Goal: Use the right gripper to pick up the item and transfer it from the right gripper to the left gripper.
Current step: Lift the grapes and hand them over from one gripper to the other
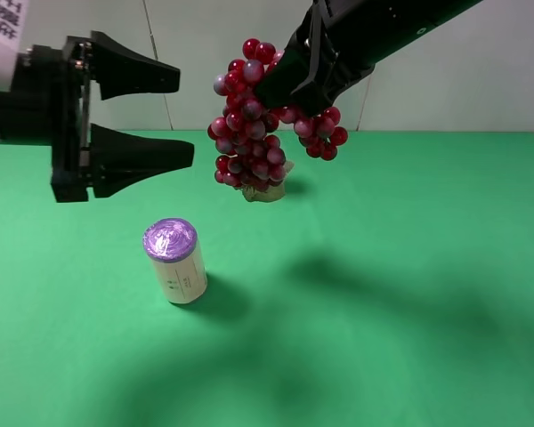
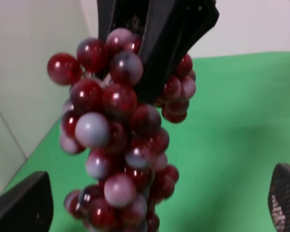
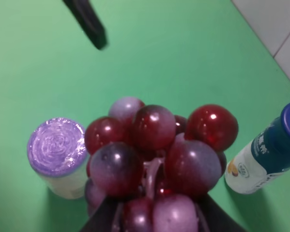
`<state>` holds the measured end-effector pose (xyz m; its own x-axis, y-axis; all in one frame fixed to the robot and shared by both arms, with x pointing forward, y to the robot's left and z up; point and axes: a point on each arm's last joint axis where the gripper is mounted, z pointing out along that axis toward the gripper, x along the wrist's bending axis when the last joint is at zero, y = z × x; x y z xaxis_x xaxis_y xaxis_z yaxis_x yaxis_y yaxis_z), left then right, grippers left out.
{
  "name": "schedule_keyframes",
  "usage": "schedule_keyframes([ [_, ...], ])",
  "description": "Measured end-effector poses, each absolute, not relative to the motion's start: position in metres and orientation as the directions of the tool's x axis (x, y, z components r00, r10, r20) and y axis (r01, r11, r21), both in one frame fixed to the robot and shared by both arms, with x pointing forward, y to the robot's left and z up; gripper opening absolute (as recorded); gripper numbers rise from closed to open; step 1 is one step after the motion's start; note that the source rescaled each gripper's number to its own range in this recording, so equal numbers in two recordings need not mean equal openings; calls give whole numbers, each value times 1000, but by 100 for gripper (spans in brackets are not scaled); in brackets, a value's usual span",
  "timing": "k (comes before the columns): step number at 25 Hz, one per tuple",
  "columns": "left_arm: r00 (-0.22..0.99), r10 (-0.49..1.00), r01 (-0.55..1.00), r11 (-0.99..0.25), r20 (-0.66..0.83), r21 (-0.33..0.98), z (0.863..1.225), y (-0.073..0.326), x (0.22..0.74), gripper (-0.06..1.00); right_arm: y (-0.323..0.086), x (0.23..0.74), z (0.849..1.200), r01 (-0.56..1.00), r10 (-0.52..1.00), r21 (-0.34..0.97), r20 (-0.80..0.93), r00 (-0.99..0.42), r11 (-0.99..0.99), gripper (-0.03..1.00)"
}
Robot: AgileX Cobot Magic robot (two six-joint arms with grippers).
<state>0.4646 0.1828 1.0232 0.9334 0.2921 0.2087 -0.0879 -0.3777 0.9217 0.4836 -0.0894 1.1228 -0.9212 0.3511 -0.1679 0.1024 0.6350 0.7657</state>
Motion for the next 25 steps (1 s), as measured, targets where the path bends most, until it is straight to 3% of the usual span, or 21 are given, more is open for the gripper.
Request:
schedule_keyframes([
  [25,950,294,4,-355,108,935,995,157,494,85,-89,482,1123,113,341,766,-145,-929,633,0],
])
